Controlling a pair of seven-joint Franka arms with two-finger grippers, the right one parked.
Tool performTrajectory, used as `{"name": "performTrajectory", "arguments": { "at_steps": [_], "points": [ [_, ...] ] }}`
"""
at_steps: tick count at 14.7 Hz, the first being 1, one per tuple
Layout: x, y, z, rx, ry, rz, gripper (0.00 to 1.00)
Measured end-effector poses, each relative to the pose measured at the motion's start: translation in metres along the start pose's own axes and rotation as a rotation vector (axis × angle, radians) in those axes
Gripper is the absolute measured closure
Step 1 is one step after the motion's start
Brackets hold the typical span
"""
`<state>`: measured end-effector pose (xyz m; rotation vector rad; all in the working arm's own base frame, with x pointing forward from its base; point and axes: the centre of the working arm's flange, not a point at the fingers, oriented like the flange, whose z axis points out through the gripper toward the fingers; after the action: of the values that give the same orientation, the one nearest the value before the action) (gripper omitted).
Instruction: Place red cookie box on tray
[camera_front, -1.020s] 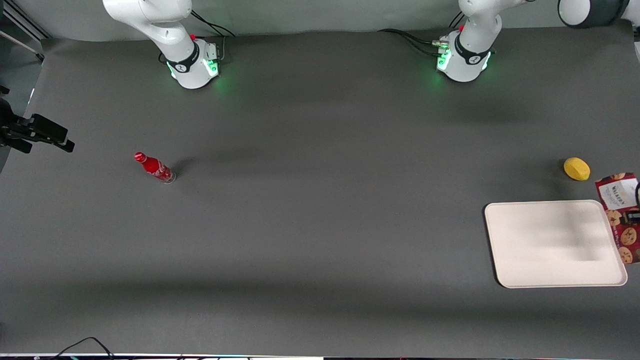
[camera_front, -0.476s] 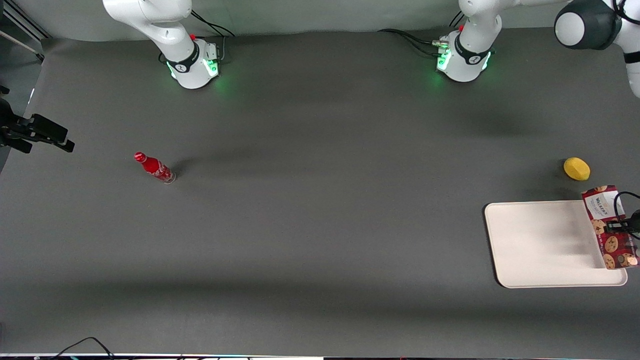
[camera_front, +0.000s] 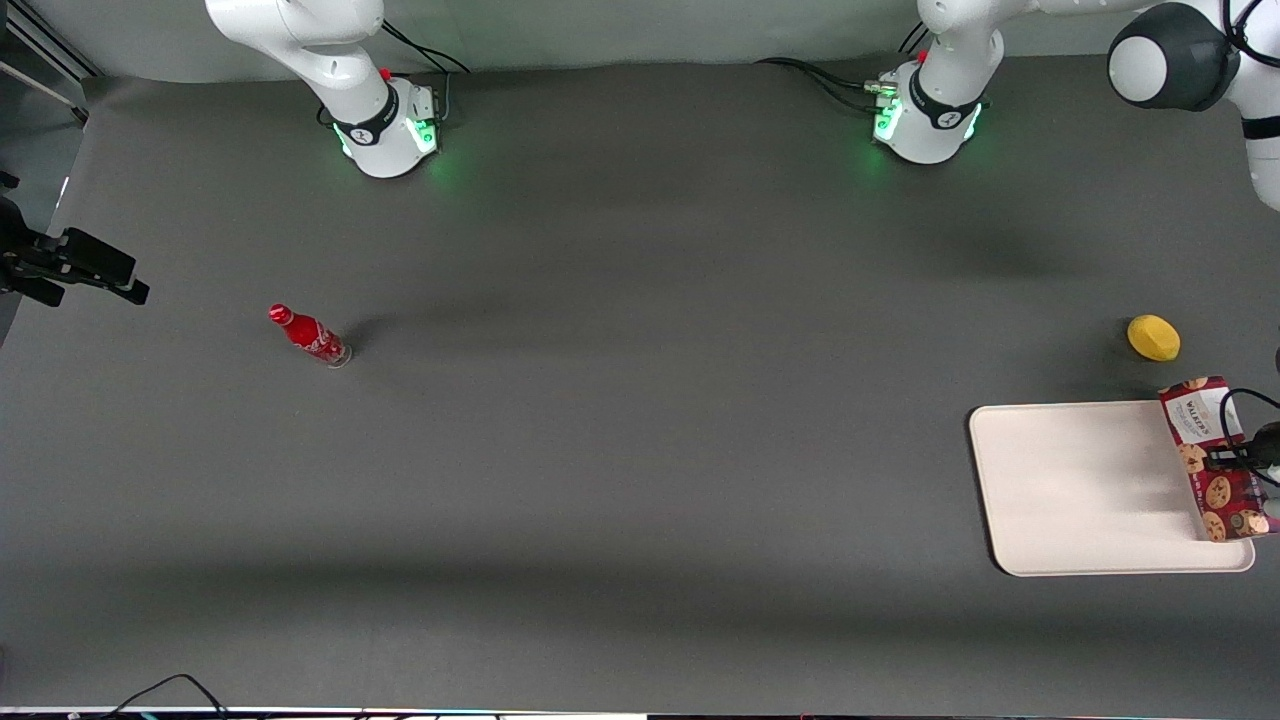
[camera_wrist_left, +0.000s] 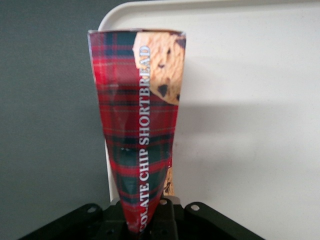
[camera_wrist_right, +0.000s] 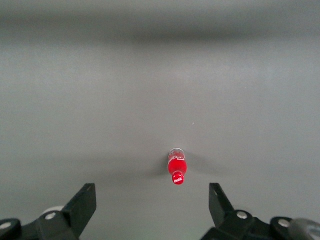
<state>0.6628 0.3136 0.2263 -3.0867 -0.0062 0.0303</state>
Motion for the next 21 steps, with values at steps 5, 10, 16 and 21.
{"name": "performTrajectory", "arguments": {
  "at_steps": [5,10,16,21],
  "points": [
    [0.001,-0.001,0.001,-0.028,0.027,0.021,0.48],
    [0.002,0.0,0.001,-0.03,0.033,0.025,0.0],
    [0.019,0.015,-0.073,-0.051,0.058,0.064,0.0],
    [0.009,0.127,-0.234,-0.057,-0.05,0.136,0.0]
  ]
}}
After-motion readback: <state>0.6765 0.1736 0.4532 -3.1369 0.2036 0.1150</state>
